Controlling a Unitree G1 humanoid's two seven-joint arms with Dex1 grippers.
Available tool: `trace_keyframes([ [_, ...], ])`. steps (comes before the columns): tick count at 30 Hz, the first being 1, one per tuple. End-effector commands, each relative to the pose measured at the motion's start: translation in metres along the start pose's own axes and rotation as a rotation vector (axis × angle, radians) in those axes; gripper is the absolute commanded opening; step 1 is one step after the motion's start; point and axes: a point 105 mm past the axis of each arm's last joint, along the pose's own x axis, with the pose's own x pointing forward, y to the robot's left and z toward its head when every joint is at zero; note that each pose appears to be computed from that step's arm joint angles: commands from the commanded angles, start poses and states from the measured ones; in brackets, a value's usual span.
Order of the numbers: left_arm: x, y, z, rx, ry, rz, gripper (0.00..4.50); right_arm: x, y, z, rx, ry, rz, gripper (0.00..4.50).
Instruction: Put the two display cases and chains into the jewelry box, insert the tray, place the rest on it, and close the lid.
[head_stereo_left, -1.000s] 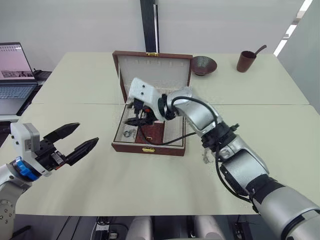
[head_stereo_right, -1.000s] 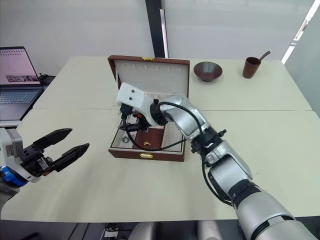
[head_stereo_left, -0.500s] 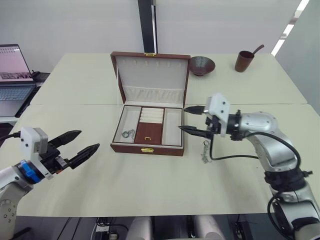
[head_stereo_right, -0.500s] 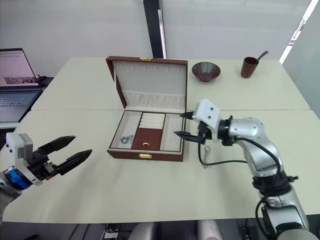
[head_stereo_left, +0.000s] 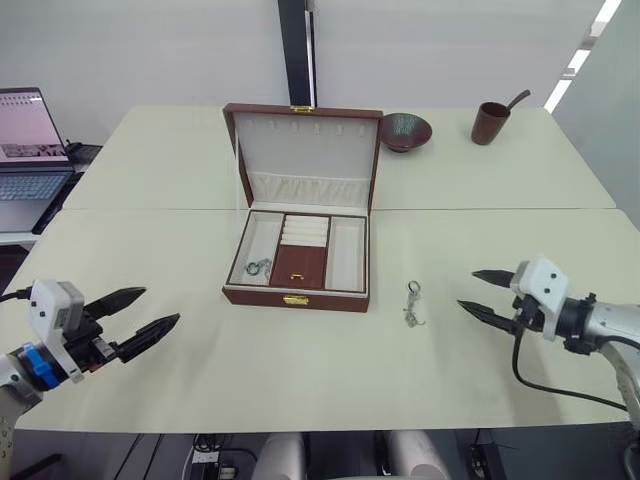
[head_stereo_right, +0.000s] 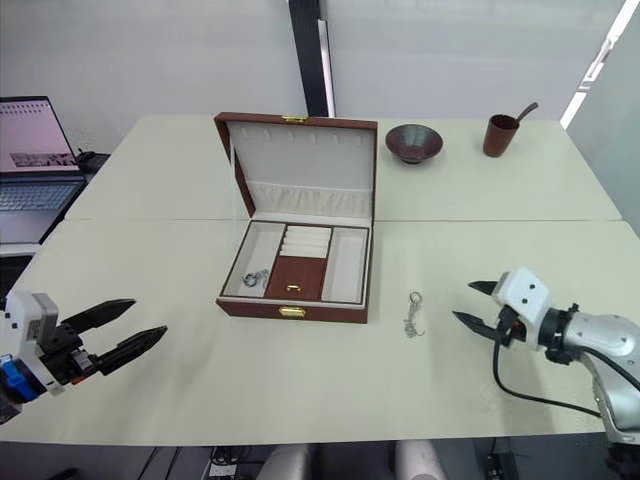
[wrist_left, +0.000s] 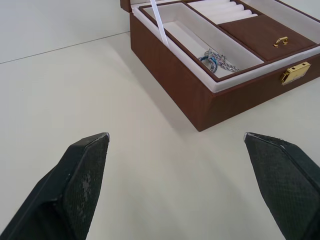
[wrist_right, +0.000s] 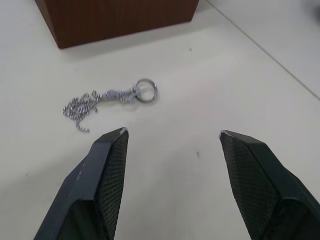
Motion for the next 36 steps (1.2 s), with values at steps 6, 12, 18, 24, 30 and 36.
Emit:
trace_keyframes([
  [6,-0.004,0.006,0.007,0.048,-0.012,0.0,4.5,-0.017,0.008,0.001,0.0,-0.004,-0.023,4.4],
  [12,0.003,-0.012,0.013,0.062,-0.009,-0.113,4.5,-0.002,0.027,0.008,0.022,-0.034,0.0,4.4],
  [18,0.022,-0.065,0.03,0.117,-0.055,-0.375,4.5,0.025,0.048,0.016,0.113,-0.049,-0.012,4.4],
  [24,0.039,-0.127,0.051,0.187,-0.129,-0.687,4.5,0.052,0.055,0.018,0.233,-0.024,-0.097,4.4],
  [30,0.046,-0.157,0.066,0.214,-0.202,-0.835,4.5,0.075,0.057,0.029,0.338,-0.029,-0.192,4.4],
  [36,0.049,-0.166,0.075,0.232,-0.236,-0.89,4.5,0.086,0.056,0.027,0.393,0.026,-0.269,4.4],
])
